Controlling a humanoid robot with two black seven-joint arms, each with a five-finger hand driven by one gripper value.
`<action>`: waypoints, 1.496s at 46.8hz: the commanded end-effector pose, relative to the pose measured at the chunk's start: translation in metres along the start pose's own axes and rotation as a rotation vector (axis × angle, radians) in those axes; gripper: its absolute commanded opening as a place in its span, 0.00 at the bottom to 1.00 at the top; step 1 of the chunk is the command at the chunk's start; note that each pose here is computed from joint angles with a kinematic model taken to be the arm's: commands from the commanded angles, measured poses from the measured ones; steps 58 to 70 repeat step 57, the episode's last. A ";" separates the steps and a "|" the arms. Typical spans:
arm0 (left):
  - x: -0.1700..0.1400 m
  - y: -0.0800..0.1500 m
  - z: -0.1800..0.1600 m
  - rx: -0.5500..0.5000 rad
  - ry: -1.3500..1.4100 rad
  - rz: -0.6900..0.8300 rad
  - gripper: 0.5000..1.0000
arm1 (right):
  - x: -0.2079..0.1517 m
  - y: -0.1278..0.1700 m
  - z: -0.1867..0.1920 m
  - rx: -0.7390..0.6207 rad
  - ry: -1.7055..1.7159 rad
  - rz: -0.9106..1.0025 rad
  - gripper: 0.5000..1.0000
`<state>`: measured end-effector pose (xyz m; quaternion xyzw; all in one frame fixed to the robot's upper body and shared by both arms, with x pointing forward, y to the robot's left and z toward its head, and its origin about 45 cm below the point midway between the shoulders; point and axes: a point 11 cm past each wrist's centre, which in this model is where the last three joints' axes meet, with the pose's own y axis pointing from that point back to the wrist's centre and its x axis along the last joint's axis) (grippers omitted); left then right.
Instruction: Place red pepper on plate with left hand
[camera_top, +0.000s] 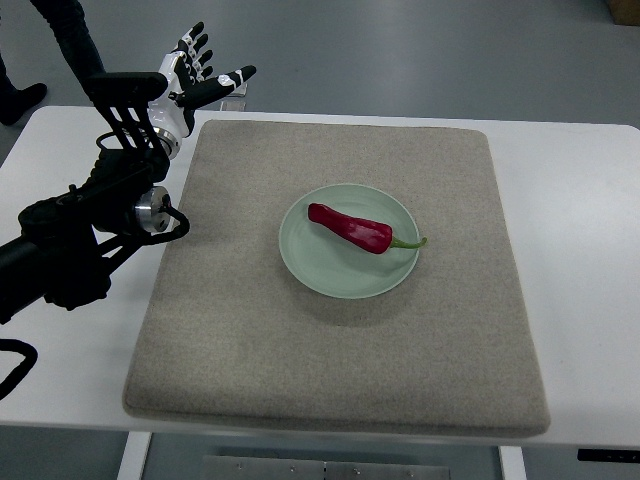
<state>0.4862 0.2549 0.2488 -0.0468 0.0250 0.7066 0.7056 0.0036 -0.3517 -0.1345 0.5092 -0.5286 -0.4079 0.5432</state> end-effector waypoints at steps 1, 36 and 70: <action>0.001 0.000 -0.001 0.009 0.034 0.010 1.00 | 0.000 0.000 0.000 0.000 -0.001 0.000 0.86; 0.034 0.010 -0.016 0.018 0.375 0.055 1.00 | 0.000 0.000 0.000 0.000 -0.001 0.000 0.86; 0.033 0.012 -0.020 0.026 0.413 0.057 1.00 | -0.003 0.000 0.000 0.001 0.007 -0.014 0.86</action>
